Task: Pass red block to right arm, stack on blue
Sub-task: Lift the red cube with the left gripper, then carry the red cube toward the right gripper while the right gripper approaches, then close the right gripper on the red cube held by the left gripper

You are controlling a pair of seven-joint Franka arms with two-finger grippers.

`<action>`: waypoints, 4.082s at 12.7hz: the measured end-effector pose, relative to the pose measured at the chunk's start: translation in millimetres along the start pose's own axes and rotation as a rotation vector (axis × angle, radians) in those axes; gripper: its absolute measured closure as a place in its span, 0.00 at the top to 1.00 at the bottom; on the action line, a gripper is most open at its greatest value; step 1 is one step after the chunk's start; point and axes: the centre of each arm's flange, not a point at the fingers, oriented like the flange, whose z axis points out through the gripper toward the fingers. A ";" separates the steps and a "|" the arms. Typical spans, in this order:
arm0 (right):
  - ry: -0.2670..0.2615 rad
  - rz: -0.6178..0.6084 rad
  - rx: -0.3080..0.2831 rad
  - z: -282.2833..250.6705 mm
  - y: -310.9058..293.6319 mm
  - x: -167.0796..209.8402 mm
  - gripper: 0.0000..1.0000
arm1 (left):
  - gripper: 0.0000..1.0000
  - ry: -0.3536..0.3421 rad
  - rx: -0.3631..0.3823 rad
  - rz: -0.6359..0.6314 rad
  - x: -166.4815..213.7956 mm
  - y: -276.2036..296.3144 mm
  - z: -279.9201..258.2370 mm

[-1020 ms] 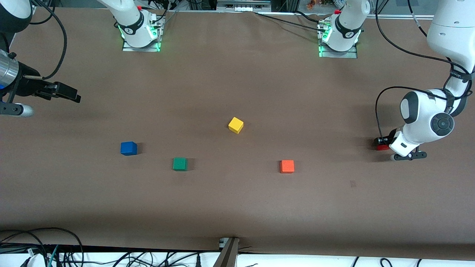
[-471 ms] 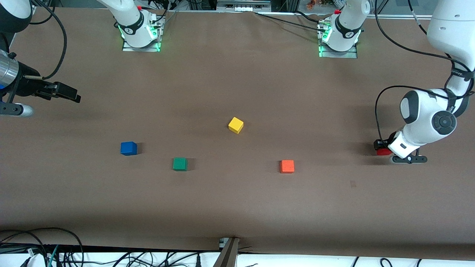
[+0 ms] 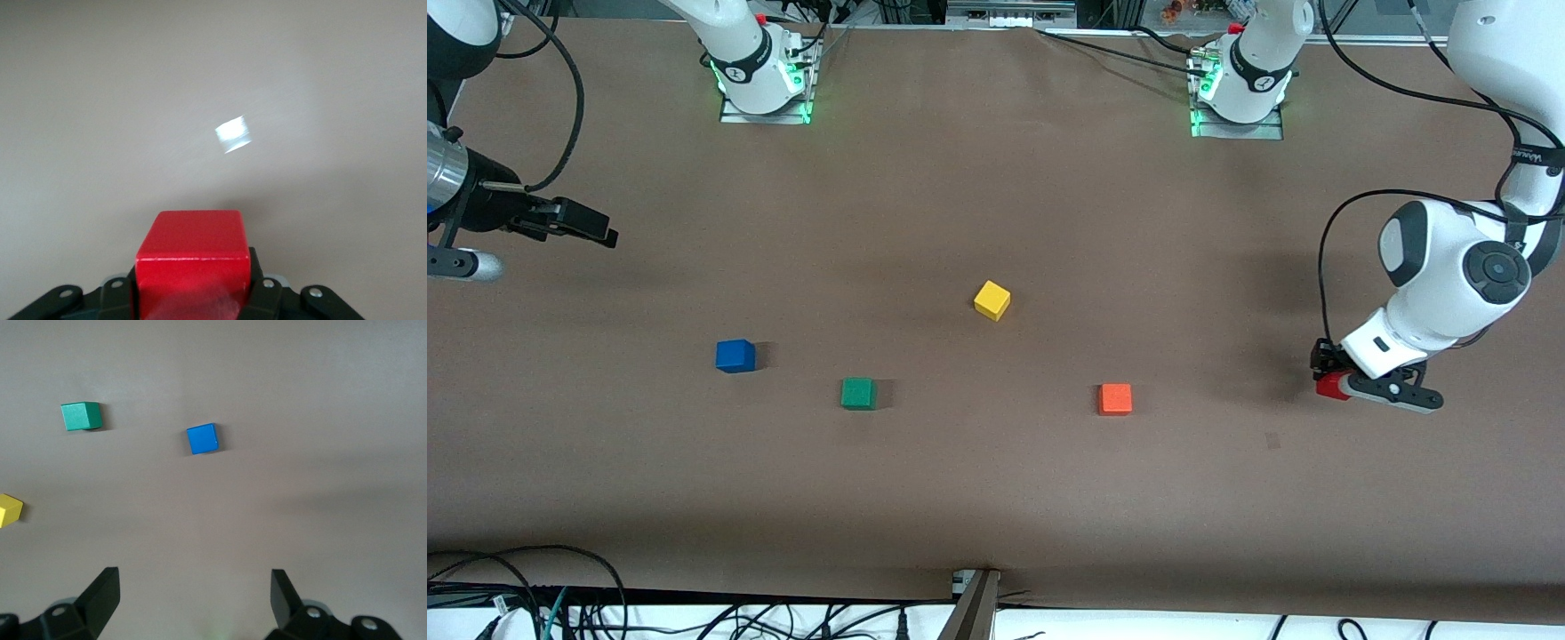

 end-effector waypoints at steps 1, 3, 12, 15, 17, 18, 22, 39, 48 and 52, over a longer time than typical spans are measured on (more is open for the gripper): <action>-0.001 0.002 0.000 0.7 1.2 0.6 1.00 | 0.56 0.026 -0.022 0.052 9.3 14.6 -10.0; -0.010 0.003 -0.003 6.0 1.2 3.4 1.00 | 0.56 0.081 -0.087 0.125 23.6 43.6 -31.8; -0.170 -0.021 0.031 75.0 -17.3 27.2 1.00 | 0.56 0.168 -0.430 0.370 49.7 245.8 -86.0; -0.203 -0.012 0.294 72.6 -44.0 25.4 1.00 | 0.56 0.272 -0.555 0.493 72.5 294.9 -113.1; -0.227 -0.004 0.438 73.7 -58.2 27.2 1.00 | 0.56 0.355 -0.659 0.529 89.3 304.7 -126.5; -0.248 0.006 0.517 79.0 -65.2 30.9 1.00 | 0.56 0.385 -0.704 0.523 94.4 309.5 -130.0; -0.359 0.088 0.864 121.7 -91.9 58.2 1.00 | 0.56 0.493 -0.787 0.559 105.8 369.9 -160.3; -0.356 0.300 1.602 267.4 -228.2 18.7 1.00 | 0.56 0.578 -0.803 0.553 125.2 421.5 -133.3; -0.332 0.323 1.792 299.8 -267.9 6.9 1.00 | 0.56 0.579 -0.811 0.535 127.0 417.1 -132.5; -0.357 0.369 1.816 298.3 -274.3 5.7 1.00 | 0.56 0.578 -0.818 0.525 127.4 415.9 -132.3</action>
